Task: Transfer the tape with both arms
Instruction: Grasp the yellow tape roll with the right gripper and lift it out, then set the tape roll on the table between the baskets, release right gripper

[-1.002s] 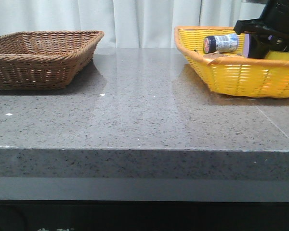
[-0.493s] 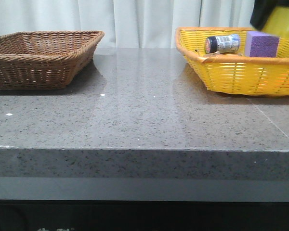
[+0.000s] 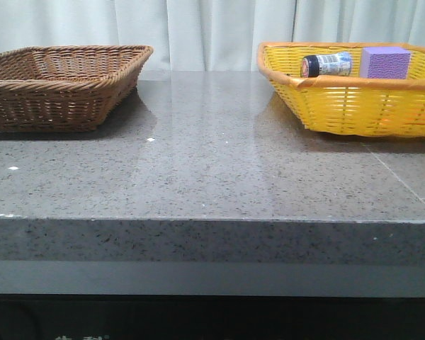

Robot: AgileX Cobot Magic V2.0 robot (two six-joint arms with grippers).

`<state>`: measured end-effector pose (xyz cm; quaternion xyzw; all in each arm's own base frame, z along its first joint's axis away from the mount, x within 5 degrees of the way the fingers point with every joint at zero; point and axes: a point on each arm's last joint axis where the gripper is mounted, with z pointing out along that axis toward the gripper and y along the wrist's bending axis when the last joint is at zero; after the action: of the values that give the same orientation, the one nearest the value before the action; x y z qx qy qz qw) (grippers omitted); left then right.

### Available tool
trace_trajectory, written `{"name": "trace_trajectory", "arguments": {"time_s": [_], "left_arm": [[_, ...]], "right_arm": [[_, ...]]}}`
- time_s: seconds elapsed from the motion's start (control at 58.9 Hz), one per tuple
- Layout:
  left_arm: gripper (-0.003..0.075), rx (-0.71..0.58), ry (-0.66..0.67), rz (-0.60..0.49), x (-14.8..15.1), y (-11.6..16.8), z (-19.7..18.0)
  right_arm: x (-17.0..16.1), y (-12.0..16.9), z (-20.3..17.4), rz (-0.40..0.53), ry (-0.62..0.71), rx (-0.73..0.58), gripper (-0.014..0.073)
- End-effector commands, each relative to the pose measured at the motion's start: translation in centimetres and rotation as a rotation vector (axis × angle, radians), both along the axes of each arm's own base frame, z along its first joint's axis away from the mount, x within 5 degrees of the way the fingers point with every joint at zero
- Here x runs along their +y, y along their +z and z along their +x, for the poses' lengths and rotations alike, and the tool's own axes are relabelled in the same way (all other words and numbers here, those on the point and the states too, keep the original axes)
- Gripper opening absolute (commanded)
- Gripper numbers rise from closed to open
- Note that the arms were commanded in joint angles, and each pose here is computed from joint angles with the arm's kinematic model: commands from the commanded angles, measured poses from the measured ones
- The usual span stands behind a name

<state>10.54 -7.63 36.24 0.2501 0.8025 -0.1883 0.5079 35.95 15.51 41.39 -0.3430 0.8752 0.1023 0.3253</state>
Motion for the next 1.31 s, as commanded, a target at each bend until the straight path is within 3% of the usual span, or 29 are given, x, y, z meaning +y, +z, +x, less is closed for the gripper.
{"name": "trace_trajectory", "arguments": {"time_s": [0.0, 0.17, 0.459, 0.662, 0.9, 0.968, 1.053, 1.155, 1.291], "left_arm": [[0.0472, -0.077, 0.001, -0.068, -0.2, 1.7, 0.2], [0.0472, -0.077, 0.001, -0.068, -0.2, 1.7, 0.2], [0.0472, -0.077, 0.001, -0.068, -0.2, 1.7, 0.2], [0.0472, -0.077, 0.001, -0.068, -0.2, 1.7, 0.2], [0.0472, -0.077, 0.001, -0.068, -0.2, 1.7, 0.2], [0.0472, -0.077, 0.001, -0.068, -0.2, 1.7, 0.2], [0.0472, -0.077, 0.001, -0.068, -0.2, 1.7, 0.2], [0.0472, -0.077, 0.001, -0.068, -0.2, 1.7, 0.2], [0.0472, -0.077, 0.001, -0.068, -0.2, 1.7, 0.2]], "right_arm": [[1.8, 3.5, -2.7, 0.030, 0.130, -0.145, 0.0197], [4.9, 2.7, -4.3, -0.030, 0.307, -0.146, 0.0197], [9.1, -1.1, -4.1, -0.110, 0.471, -0.073, 0.0197], [11.2, -5.1, -2.6, -0.213, 0.506, -0.017, 0.0197], [11.6, -9.4, -0.4, -0.367, 0.493, 0.033, 0.0197], [11.8, -10.1, -0.2, -0.374, 0.496, 0.048, 0.0201], [11.9, -10.5, -0.1, -0.372, 0.499, 0.062, 0.0253], [11.9, -10.7, -0.1, -0.373, 0.499, 0.064, 0.0377], [11.7, -9.5, -0.4, -0.362, 0.491, 0.044, 0.0494]]}}
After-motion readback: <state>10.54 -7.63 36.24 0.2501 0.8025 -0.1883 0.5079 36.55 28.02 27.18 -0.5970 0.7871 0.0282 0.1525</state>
